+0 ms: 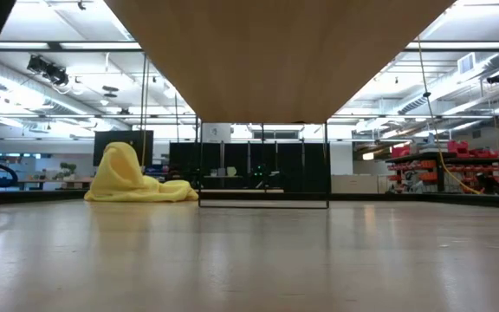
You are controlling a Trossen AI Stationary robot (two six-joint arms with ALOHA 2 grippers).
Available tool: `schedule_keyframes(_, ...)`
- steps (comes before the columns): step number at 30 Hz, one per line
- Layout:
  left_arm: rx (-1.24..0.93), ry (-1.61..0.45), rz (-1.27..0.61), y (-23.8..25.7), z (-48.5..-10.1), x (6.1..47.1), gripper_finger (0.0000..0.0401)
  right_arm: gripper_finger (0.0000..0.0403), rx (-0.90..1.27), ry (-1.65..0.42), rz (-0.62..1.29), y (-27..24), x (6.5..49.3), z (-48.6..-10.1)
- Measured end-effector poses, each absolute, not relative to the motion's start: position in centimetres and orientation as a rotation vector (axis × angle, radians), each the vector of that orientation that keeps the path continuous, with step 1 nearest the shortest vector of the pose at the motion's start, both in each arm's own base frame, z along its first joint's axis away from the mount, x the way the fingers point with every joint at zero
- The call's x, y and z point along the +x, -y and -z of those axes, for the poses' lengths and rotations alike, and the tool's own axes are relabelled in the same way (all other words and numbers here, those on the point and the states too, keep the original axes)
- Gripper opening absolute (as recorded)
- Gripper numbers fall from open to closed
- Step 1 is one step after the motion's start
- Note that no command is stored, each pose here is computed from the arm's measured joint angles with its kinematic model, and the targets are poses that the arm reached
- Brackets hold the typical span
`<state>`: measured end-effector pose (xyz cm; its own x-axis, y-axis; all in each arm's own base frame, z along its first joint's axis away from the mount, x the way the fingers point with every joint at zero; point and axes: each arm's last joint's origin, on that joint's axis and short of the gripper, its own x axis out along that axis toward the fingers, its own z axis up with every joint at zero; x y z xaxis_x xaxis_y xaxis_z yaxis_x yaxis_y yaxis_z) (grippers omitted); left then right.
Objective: Stack small to large cups/mugs on shelf
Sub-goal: Put the transparent cup on the shelf
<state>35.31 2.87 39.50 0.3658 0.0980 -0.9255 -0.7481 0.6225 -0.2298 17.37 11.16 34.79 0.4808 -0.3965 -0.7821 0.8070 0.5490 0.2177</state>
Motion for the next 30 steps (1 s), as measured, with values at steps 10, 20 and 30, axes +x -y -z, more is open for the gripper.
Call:
schedule_keyframes(10,-0.812,-1.065,-0.642,-2.9,-38.6,37.3,0.0004,0.0089,0.478,-0.808,0.817,-9.3,18.0,-34.8)
schedule_keyframes(20,-0.854,-1.094,-0.658,-2.9,-37.4,38.2,0.0004,0.0089,0.383,-0.773,0.701,-7.8,20.7,-35.3)
schedule_keyframes(30,-0.849,-1.132,-0.679,-2.9,-36.7,38.5,0.0004,0.0071,0.311,-0.771,0.589,-5.6,22.9,-35.8)
